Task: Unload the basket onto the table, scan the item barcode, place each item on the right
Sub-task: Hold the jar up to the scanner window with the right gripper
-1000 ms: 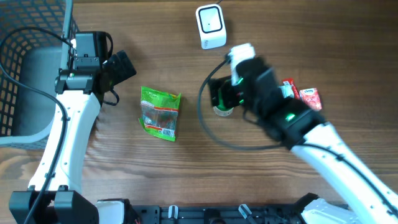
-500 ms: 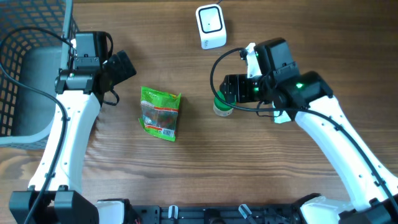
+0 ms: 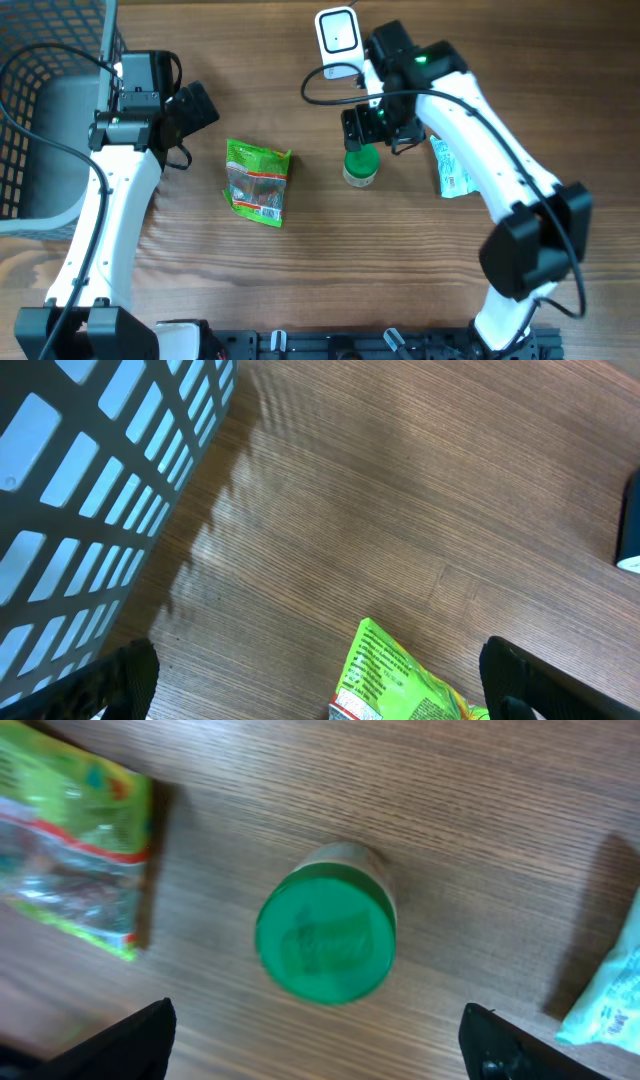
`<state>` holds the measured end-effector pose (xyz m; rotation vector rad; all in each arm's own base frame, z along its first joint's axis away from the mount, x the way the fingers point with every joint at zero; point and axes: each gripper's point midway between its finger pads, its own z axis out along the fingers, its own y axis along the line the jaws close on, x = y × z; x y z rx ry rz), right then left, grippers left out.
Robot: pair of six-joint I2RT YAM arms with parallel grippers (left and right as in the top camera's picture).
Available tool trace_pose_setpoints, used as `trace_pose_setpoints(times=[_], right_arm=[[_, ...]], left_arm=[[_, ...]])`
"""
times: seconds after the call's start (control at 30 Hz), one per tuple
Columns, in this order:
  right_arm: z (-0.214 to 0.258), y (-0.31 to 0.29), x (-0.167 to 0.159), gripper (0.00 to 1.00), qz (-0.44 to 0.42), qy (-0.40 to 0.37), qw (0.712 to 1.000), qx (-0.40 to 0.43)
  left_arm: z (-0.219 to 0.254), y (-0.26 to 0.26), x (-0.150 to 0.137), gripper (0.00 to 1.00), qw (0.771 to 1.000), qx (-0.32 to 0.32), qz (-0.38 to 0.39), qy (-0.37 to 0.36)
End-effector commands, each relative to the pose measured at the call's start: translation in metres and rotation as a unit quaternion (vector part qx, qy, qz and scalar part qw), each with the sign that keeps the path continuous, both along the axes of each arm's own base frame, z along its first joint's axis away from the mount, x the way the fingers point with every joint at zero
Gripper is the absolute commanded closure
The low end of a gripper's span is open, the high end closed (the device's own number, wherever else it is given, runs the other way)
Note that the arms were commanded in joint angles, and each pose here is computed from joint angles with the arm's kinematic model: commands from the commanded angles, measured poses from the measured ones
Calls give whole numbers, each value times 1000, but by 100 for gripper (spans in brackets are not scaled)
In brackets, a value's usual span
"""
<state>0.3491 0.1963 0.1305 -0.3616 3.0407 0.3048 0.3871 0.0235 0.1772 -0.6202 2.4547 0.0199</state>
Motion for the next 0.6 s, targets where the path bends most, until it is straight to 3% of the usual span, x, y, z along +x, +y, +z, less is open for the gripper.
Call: trace_pose_setpoints(times=[0.0,0.2,0.47,0.57], right_arm=[[-26,2,9,10,15,-3,999,-50],[-58,9,7,16,35,8,995,-94],[-60,3,10,28,35,1,993,-111],[-60,3,9,28,35,3,993,-112]], left_arm=[[3,2,1,0,1000,0,9,-5],[2,2,1,0,1000,0,9,-5],[2,2,1,0,1000,0,9,-5],[2,2,1,0,1000,0,9,-5]])
